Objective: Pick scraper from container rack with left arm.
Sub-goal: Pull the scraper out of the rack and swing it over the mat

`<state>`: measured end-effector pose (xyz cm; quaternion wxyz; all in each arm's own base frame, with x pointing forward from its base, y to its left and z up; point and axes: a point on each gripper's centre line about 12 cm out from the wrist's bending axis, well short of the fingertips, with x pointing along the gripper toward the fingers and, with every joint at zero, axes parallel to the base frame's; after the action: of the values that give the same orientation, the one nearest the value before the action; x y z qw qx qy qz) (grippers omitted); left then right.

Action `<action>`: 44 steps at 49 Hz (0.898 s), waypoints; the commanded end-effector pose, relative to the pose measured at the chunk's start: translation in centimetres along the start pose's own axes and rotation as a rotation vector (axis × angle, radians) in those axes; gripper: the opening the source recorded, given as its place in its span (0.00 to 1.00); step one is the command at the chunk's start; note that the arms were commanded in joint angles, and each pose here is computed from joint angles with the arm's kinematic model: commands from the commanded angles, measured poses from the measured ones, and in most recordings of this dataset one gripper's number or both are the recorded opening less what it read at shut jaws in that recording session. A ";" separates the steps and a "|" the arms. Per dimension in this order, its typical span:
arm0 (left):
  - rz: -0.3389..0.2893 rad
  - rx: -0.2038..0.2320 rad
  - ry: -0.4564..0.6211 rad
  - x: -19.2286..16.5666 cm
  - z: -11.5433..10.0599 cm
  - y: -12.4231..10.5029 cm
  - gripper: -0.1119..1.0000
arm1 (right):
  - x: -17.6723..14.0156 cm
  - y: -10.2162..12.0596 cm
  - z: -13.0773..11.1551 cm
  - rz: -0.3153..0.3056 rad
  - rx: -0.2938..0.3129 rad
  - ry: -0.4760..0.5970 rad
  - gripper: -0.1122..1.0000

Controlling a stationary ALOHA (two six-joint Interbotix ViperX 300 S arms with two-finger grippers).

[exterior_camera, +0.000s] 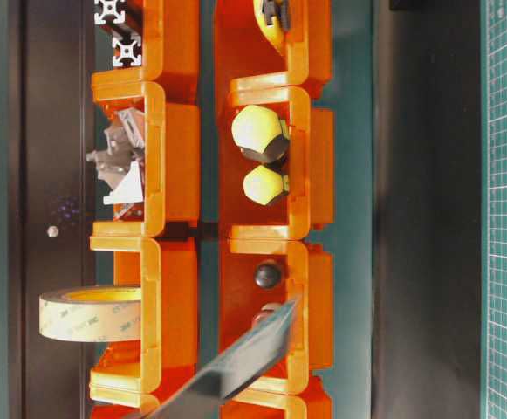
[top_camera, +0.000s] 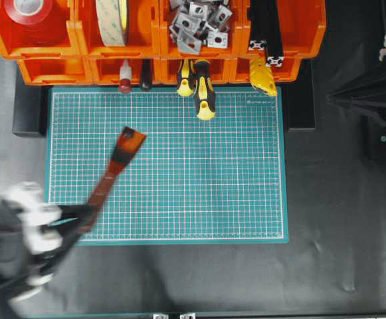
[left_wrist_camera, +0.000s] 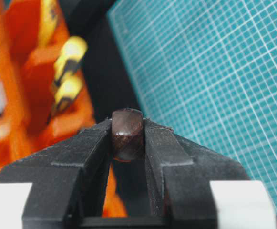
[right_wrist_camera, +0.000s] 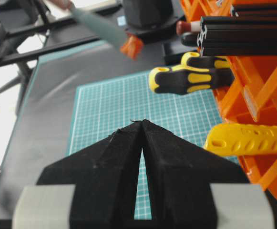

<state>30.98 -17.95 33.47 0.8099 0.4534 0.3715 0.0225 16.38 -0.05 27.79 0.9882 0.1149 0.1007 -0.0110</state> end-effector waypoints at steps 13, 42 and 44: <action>-0.032 0.032 -0.078 9.3 -0.3 1.9 0.29 | -0.7 -0.2 1.5 -0.029 0.063 -0.016 0.11; -0.078 0.015 -0.045 16.6 -2.0 1.3 0.29 | -1.1 -0.4 1.8 -0.042 0.067 -0.027 0.11; -0.079 0.008 -0.042 16.7 -2.1 1.3 0.29 | -1.1 -0.4 1.8 -0.042 0.067 -0.027 0.11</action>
<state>41.94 -9.52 22.52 0.8031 0.4514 0.3879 -0.0287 15.58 -0.79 28.49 0.9836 0.1452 0.1006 -0.0374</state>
